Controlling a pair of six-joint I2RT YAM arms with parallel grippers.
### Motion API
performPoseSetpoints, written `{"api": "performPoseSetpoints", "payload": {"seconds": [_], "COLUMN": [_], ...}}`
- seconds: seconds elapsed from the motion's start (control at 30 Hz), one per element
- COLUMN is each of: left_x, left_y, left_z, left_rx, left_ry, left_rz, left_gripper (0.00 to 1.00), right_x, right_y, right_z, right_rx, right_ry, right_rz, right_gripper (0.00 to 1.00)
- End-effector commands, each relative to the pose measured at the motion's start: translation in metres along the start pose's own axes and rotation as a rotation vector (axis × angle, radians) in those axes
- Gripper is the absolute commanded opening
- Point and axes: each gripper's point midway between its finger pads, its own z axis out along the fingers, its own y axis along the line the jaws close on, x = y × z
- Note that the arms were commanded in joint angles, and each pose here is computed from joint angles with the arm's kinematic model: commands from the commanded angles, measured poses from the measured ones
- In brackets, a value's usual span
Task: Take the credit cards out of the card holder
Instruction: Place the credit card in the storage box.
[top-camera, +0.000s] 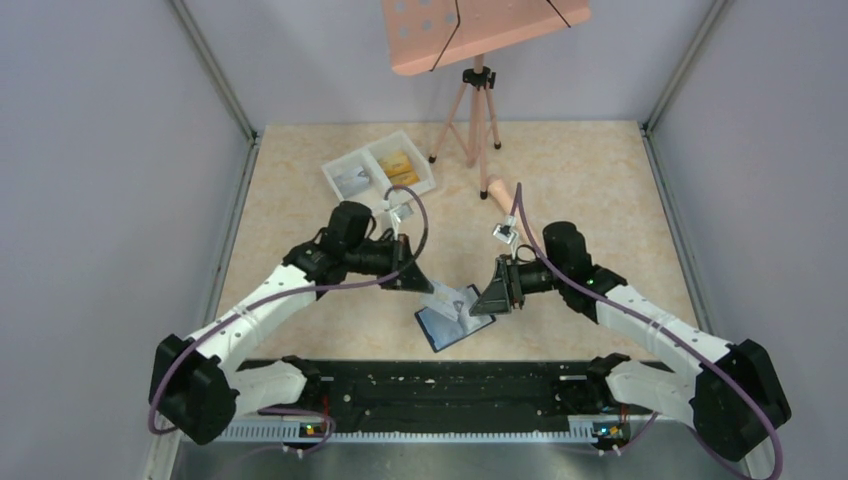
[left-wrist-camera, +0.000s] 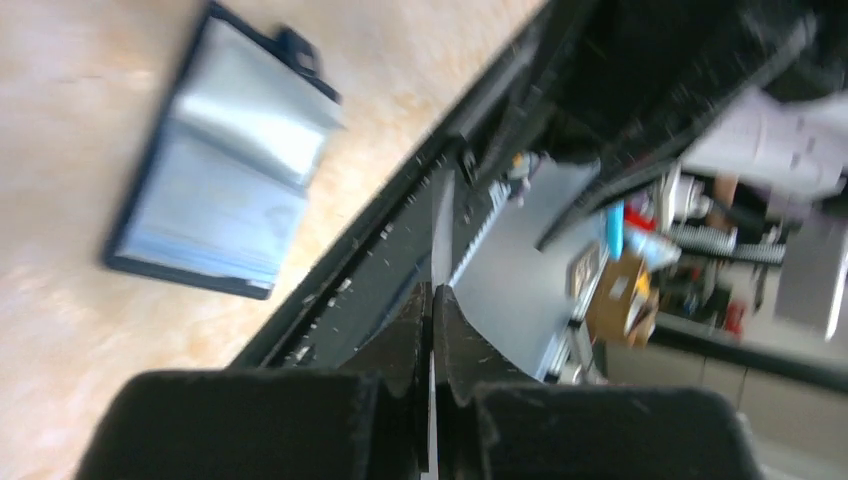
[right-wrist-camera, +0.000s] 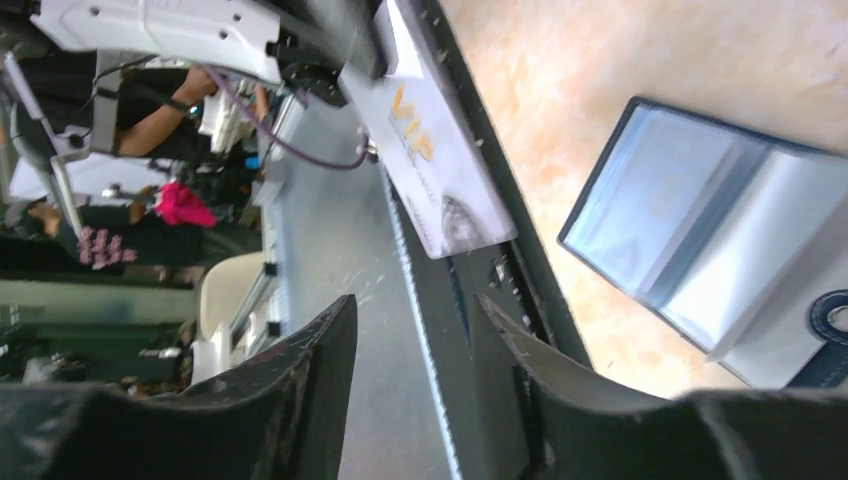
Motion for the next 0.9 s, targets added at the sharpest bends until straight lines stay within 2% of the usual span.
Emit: {"api": "performPoseSetpoints", "payload": {"seconds": [0.0,0.07,0.13,0.23,0.4,0.57,0.7,0.87], "left_x": [-0.050,-0.074,-0.098,-0.131,-0.180,-0.223,-0.249,-0.272], "left_y": [0.029,0.047,0.069,0.092,0.122,0.149,0.181,0.224], "left_z": [-0.033,-0.053,-0.077,-0.113,-0.161,-0.184,-0.190,-0.185], "left_rx": [-0.074,-0.179,-0.304,-0.424,-0.557,-0.601,-0.640,-0.656], "left_ry": [-0.235,-0.353,-0.479,-0.652,-0.862,-0.988,-1.000,-0.936], "left_rz": [-0.061,-0.065,-0.099,-0.137,-0.215,-0.279,-0.316,-0.336], "left_gripper": [0.00,0.00,0.00,0.00,0.00,0.00,0.00,0.00], "right_x": [-0.036,-0.040,-0.042,-0.043,-0.044,-0.043,-0.041,-0.040], "right_y": [0.009,0.005,0.001,-0.008,-0.016,-0.020,-0.022,-0.024], "right_z": [-0.004,-0.006,-0.008,-0.009,-0.010,-0.011,-0.011,-0.011], "right_rx": [0.070,0.098,0.123,0.166,0.199,0.219,0.224,0.228], "right_ry": [-0.138,-0.166,-0.186,-0.206,-0.223,-0.233,-0.234,-0.229], "right_rz": [-0.062,-0.054,-0.044,-0.031,-0.031,-0.031,-0.031,-0.032], "right_gripper": [0.55,0.73,0.86,0.98,0.99,0.99,0.99,0.99]}}
